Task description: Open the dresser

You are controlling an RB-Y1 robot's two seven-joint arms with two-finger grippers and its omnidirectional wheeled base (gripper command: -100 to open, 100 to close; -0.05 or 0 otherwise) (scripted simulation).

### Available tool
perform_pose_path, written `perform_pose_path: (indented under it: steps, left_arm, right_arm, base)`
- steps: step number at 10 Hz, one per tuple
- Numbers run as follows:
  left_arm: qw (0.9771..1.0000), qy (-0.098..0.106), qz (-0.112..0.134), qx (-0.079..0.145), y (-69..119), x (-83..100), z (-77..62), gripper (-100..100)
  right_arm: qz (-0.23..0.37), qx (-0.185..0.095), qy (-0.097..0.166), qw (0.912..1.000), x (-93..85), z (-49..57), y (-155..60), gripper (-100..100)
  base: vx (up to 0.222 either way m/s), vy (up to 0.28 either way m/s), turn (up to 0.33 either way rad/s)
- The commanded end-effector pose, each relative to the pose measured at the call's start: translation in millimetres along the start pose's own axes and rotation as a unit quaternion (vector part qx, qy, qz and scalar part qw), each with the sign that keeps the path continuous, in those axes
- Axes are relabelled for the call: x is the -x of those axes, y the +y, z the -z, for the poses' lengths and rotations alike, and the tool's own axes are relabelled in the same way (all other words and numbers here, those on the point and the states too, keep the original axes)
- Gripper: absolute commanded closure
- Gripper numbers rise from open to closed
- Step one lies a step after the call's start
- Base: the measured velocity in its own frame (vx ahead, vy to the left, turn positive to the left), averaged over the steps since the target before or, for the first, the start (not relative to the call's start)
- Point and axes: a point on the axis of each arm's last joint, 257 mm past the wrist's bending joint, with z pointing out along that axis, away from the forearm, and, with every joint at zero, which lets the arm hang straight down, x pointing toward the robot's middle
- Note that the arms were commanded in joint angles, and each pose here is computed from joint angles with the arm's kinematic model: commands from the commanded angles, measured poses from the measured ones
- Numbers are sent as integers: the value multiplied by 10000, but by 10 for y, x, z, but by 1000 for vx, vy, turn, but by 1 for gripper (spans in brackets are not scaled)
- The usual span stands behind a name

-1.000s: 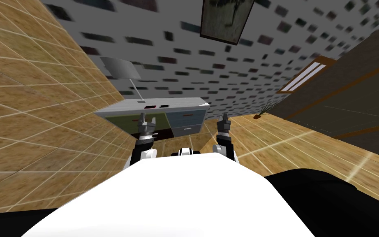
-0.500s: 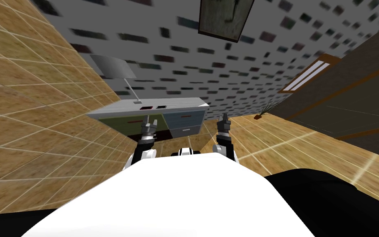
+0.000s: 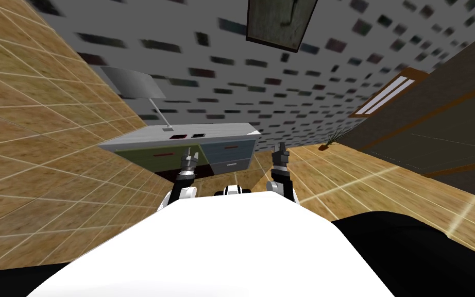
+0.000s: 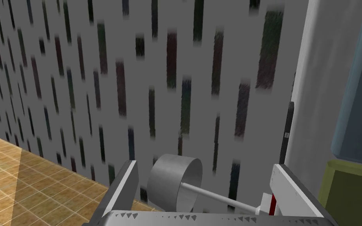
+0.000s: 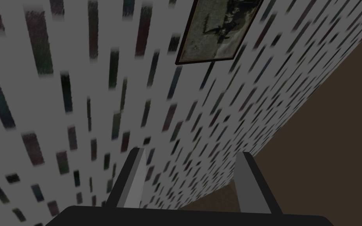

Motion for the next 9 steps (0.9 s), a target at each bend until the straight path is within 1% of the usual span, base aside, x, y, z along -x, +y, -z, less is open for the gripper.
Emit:
perform_pose_path:
  steps: [1,5,9]
  left_arm:
    - [9998,-37,-8,199,243,32,55,-100]
    - [9990,-73,-32,451,543,100,117,-100]
    - [9976,-109,-57,681,809,167,186,-100]
  right_arm:
    - [0,0,0,10000,0,0,0,0]
    - [0,0,0,10000,0,0,0,0]
    - [0,0,0,10000,0,0,0,0]
  base:
    - [91,-82,4]
    - [70,-82,3]
    - [68,-64,2]
